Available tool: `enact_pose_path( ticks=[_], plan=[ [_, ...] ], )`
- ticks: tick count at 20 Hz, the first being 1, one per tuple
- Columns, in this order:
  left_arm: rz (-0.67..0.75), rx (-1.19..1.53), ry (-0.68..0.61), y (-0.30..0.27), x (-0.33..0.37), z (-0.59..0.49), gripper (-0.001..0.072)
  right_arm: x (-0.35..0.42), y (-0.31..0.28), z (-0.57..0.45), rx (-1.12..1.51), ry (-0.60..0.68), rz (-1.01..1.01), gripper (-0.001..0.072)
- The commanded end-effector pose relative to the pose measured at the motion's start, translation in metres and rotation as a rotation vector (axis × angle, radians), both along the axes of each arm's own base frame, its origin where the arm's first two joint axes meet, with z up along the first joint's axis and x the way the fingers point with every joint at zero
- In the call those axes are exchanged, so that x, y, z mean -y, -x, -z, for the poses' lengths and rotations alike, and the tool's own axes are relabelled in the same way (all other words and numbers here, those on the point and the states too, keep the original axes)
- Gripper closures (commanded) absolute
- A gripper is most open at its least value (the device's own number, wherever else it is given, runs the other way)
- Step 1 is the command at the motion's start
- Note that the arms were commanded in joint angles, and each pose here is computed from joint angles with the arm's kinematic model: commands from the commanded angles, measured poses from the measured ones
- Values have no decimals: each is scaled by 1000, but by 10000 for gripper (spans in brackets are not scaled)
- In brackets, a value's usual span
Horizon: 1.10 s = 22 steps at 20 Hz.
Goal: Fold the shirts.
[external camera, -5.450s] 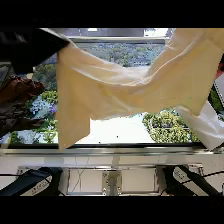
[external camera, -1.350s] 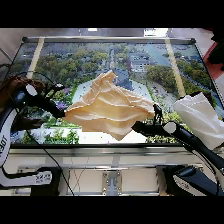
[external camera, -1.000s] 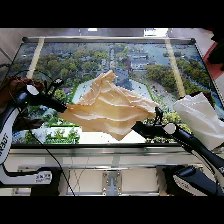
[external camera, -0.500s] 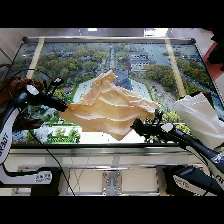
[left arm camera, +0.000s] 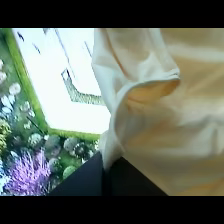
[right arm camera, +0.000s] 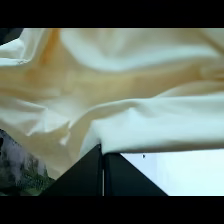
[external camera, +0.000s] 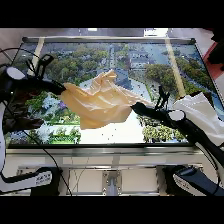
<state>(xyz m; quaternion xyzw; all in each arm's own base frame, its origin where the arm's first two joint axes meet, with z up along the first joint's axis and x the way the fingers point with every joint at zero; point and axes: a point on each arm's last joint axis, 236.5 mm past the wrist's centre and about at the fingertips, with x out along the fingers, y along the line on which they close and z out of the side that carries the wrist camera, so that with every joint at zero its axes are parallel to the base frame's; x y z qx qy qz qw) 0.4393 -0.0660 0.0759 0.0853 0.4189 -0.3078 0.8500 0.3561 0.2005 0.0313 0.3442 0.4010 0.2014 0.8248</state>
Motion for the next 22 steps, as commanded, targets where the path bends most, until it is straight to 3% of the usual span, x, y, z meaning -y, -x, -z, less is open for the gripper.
enact_pose_path(
  ticks=[1, 4, 7, 11, 16, 22],
  plan=[
    [31, 235, 52, 13, 19, -134, 699, 46, -10, -108, 248, 134, 22, 687],
    [-3, 467, 61, 59, 24, -242, 699, 112, 15, -220, 467, 300, 151, 689],
    [-88, 581, 173, 124, 35, -313, 699, 158, 65, -322, 659, 432, 289, 690],
    [12, 551, 294, 195, 71, -333, 700, 172, 87, -382, 772, 539, 324, 689],
    [-93, 258, 276, 161, 54, -245, 699, 146, 16, -312, 540, 404, 122, 689],
    [-274, -214, 279, 121, 38, -34, 699, 84, -60, -104, 38, 321, -205, 688]
  ],
)
